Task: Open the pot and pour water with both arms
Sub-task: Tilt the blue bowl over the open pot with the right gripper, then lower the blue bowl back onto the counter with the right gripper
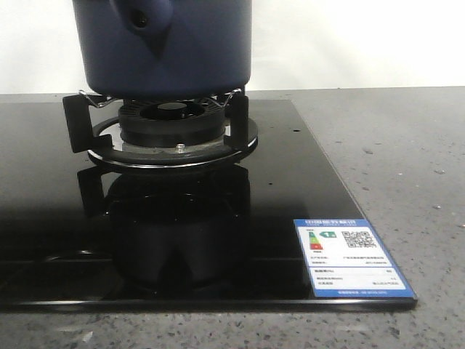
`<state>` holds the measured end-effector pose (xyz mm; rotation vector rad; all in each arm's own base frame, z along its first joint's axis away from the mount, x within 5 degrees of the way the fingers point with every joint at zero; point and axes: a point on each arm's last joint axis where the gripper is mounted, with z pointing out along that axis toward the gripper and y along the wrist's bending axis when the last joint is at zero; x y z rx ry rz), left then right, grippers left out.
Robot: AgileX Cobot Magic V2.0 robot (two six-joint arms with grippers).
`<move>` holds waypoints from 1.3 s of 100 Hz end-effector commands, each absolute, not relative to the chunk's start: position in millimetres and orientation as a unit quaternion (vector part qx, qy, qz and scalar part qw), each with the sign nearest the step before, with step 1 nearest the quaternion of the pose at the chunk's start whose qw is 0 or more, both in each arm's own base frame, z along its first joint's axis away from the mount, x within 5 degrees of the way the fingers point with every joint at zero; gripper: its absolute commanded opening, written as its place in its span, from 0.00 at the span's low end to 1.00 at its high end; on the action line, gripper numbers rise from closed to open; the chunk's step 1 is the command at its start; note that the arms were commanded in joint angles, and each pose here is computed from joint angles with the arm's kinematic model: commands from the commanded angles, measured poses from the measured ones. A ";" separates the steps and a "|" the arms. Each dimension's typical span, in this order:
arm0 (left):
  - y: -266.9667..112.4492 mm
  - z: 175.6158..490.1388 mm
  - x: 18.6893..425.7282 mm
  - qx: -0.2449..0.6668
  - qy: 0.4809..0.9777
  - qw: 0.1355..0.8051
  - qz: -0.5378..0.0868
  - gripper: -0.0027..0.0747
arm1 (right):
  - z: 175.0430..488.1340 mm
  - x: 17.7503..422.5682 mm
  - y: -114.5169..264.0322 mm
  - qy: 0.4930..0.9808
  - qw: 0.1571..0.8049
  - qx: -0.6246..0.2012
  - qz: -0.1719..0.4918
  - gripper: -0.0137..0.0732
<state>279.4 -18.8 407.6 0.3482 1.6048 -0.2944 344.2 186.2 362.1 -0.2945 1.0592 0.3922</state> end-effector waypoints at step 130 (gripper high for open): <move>-30.5 431.1 265.6 0.174 0.671 0.690 -0.207 0.55 | 447.7 319.8 162.0 0.590 0.776 -0.156 0.156 0.09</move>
